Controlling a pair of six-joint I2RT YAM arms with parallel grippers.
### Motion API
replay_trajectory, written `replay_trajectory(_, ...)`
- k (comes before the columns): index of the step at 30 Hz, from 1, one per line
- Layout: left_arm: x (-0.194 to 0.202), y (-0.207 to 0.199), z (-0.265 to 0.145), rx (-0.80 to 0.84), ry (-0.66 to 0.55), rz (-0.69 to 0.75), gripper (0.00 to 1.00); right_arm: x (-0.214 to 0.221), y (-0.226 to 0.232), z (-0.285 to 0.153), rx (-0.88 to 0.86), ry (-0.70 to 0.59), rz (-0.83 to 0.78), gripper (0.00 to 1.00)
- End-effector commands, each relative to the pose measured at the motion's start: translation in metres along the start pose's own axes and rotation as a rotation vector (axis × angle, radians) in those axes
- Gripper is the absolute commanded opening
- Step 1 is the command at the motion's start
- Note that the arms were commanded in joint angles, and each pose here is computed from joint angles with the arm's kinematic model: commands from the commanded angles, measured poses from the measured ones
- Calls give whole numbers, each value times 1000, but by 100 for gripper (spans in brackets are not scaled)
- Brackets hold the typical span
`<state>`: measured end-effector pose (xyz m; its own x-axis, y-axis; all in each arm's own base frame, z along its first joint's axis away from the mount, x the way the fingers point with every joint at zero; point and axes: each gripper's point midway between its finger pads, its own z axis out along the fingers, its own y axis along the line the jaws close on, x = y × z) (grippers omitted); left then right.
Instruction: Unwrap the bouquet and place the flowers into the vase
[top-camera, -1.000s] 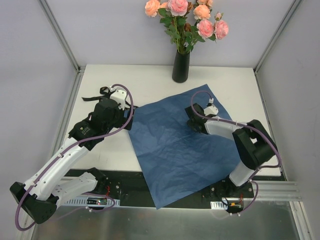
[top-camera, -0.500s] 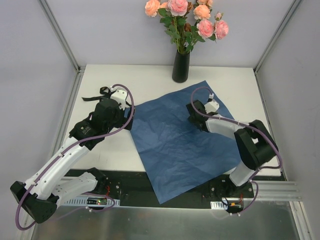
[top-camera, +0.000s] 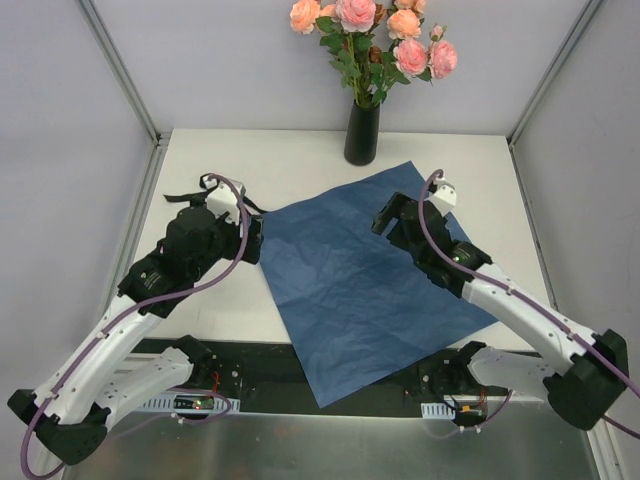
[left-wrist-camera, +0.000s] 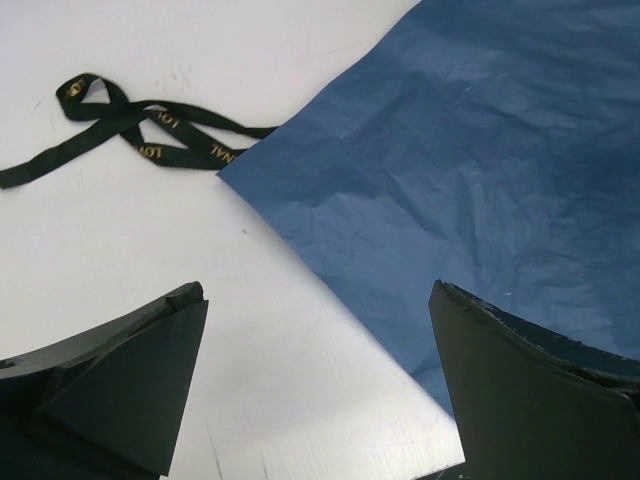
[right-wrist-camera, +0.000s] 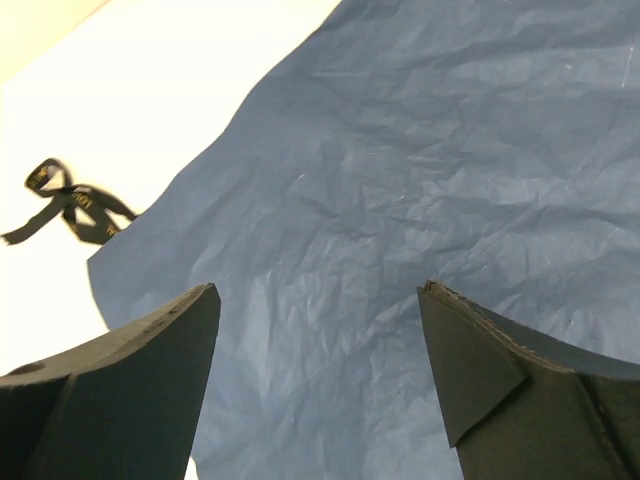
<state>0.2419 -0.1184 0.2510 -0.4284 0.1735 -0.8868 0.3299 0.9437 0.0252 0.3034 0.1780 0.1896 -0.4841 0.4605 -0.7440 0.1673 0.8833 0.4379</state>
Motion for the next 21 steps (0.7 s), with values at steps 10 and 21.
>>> replay_trajectory(10,-29,-21,-24,150,-216,-27,99,-20,3,-65,-191,-32,-9,99)
replay_trajectory(21,-28,-16,-22,119,-216,-19,99,-26,7,-65,-218,-69,-14,99)
